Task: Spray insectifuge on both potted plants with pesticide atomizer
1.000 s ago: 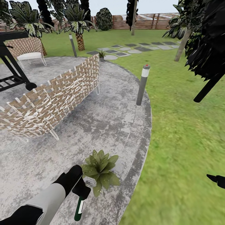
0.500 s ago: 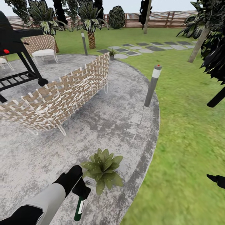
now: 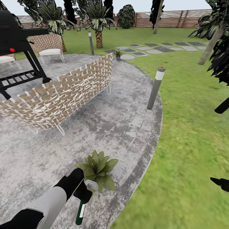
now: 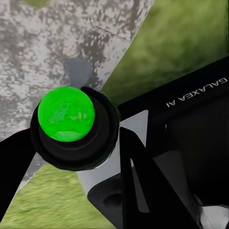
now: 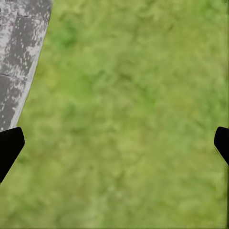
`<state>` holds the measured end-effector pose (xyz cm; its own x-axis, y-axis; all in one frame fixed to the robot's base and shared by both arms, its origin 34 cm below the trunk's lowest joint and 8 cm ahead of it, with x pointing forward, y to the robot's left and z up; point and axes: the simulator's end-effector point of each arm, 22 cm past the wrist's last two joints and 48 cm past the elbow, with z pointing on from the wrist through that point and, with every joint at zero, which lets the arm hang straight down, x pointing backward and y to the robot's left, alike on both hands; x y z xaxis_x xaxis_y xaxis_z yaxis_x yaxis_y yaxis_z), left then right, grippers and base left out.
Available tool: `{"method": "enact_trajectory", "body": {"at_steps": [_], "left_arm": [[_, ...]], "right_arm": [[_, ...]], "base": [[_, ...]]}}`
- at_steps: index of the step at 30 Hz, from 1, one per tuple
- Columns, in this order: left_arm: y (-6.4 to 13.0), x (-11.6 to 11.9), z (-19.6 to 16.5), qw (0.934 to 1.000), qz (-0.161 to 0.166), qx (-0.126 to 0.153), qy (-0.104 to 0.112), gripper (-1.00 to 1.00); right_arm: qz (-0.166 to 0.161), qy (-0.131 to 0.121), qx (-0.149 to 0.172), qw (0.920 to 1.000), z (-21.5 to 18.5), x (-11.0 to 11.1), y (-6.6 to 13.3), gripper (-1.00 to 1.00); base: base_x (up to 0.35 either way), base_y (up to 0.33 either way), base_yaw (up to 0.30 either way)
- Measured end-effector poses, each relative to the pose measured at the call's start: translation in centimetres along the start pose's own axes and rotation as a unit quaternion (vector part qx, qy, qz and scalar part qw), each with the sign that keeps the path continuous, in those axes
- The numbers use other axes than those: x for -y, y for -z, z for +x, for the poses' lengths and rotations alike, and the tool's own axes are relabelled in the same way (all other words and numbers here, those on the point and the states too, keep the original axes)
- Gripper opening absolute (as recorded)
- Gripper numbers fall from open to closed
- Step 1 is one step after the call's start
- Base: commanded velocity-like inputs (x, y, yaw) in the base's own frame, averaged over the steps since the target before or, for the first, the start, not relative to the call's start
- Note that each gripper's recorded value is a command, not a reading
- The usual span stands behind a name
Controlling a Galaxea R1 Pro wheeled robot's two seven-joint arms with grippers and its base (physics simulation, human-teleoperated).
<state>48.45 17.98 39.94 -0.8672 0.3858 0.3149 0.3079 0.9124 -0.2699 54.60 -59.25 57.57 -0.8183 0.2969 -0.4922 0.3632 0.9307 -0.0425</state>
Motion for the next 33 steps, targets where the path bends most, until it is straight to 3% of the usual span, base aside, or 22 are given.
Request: {"method": "enact_trajectory", "body": {"at_steps": [20, 33], "left_arm": [[-0.44, 0.01, 0.16, 1.0, 0.002, -0.004, 0.001, -1.0], [-0.53, 0.01, 0.18, 1.0, 0.002, -0.005, 0.001, -1.0]], "right_arm": [[0.002, 0.002, -0.004, 1.0, 0.31, 0.05, -0.29, 1.0], [0.002, 0.002, -0.005, 1.0, 0.38, 0.07, -0.35, 1.0]], "base": [[0.076, -0.217, 0.225], [0.047, -0.327, 0.082]]}}
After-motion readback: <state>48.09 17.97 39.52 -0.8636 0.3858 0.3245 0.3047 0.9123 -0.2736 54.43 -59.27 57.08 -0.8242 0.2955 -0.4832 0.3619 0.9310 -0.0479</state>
